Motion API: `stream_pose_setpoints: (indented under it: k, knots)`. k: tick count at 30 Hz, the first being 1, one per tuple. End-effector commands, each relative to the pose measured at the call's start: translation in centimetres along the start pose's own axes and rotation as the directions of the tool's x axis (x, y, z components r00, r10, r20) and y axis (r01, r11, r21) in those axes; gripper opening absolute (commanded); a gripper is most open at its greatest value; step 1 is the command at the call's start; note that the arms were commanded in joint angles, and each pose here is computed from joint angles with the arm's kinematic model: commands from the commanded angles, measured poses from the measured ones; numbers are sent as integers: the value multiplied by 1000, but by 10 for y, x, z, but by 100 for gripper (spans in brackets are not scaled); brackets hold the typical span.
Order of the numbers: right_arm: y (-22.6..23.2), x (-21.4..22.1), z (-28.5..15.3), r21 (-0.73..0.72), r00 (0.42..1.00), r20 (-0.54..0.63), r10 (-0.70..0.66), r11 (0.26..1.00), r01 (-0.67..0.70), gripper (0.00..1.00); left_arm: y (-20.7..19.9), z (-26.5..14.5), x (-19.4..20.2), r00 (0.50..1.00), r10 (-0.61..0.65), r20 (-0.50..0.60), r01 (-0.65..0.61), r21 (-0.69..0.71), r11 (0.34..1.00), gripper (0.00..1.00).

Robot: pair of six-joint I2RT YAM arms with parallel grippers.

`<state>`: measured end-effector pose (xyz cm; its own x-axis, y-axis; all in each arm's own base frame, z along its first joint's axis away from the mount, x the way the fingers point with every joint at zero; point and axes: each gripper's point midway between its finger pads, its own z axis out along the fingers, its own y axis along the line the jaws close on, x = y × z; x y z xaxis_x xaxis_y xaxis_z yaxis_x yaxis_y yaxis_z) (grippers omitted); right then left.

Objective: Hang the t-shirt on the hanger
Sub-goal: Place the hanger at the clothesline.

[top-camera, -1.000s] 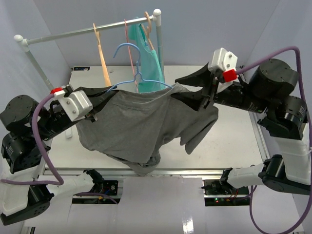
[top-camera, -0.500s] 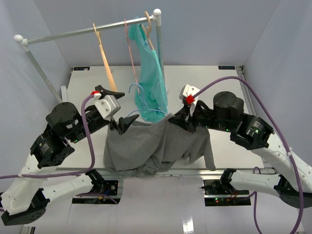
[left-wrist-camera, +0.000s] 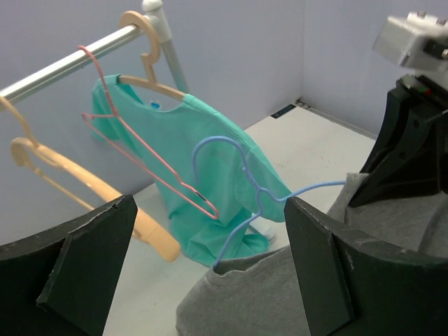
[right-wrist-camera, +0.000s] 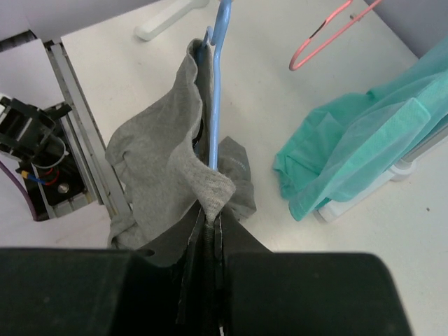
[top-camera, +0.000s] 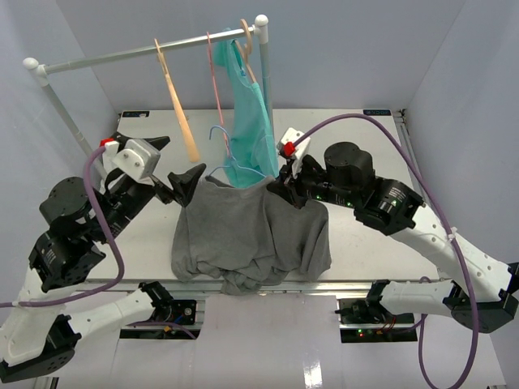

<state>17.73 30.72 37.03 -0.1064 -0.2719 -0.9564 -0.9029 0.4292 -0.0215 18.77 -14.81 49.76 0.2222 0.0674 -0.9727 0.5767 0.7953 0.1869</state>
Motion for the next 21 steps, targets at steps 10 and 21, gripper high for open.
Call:
stream_pose_setpoints:
  k: [10,21]
  knots:
    - [-28,81,7,180,985,-165,53,983,-23,8,27,-10,-7,999,-31,15,33,-145,989,98]
    - [-76,26,-1,446,993,76,95,887,-119,8,28,-13,-9,998,-60,35,65,-155,986,98]
